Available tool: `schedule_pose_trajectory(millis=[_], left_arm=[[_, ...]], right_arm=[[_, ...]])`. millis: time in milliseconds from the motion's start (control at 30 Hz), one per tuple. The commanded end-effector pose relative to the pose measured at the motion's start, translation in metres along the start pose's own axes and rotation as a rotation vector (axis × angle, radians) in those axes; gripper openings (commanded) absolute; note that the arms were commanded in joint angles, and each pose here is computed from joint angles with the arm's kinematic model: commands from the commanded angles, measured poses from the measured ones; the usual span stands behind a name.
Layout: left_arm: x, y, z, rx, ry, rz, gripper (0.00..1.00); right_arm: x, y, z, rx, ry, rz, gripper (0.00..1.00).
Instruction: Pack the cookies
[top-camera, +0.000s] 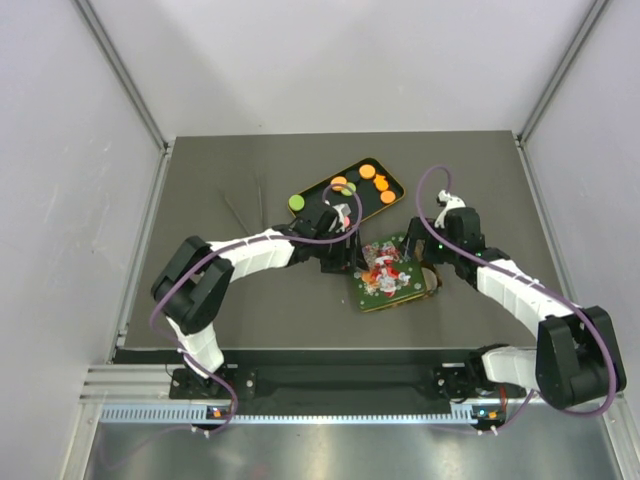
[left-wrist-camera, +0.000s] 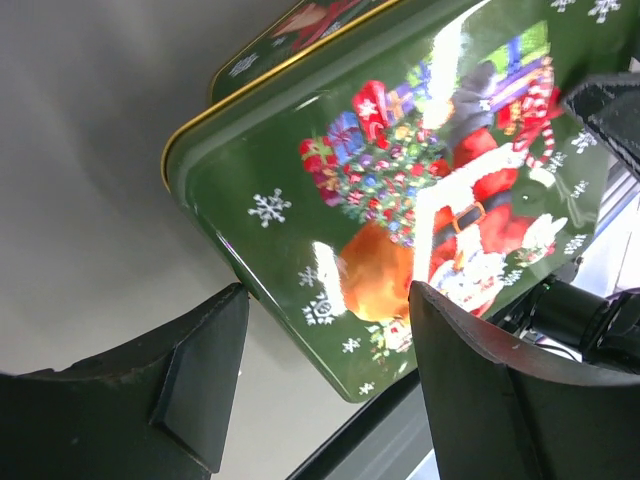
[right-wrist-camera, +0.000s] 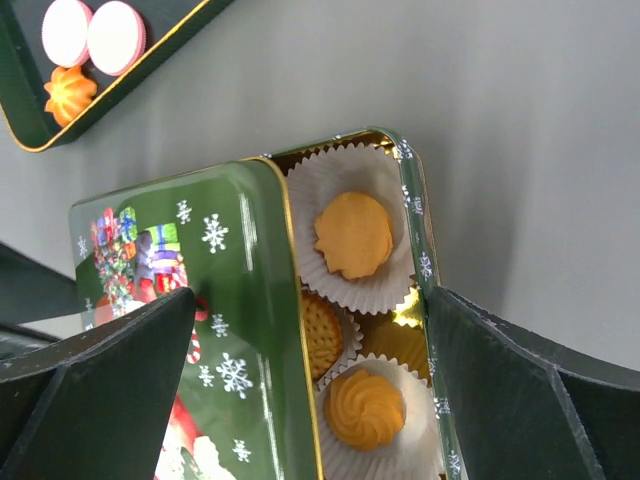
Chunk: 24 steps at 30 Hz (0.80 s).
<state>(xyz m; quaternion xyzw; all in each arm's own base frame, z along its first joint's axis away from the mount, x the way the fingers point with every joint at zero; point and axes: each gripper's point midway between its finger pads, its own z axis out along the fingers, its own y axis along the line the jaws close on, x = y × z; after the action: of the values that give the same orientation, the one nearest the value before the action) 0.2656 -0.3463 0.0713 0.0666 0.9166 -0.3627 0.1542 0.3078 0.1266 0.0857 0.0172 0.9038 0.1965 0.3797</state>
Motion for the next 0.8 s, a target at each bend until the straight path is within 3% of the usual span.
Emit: schedule_pose_trajectory(millis=[0,767], left_arm=[[-0.012,-0.019,0.004,0.034,-0.024,0.038,0.7],[-0.025,-0.029,0.005,0.005,-0.027,0.078,0.69]], right_arm=[[0.007,0.019,-0.003,-0.097,0.022,0.034,1.0],[0.053,0.057,-0.015,-0.198,0.108,0.12,1.0]])
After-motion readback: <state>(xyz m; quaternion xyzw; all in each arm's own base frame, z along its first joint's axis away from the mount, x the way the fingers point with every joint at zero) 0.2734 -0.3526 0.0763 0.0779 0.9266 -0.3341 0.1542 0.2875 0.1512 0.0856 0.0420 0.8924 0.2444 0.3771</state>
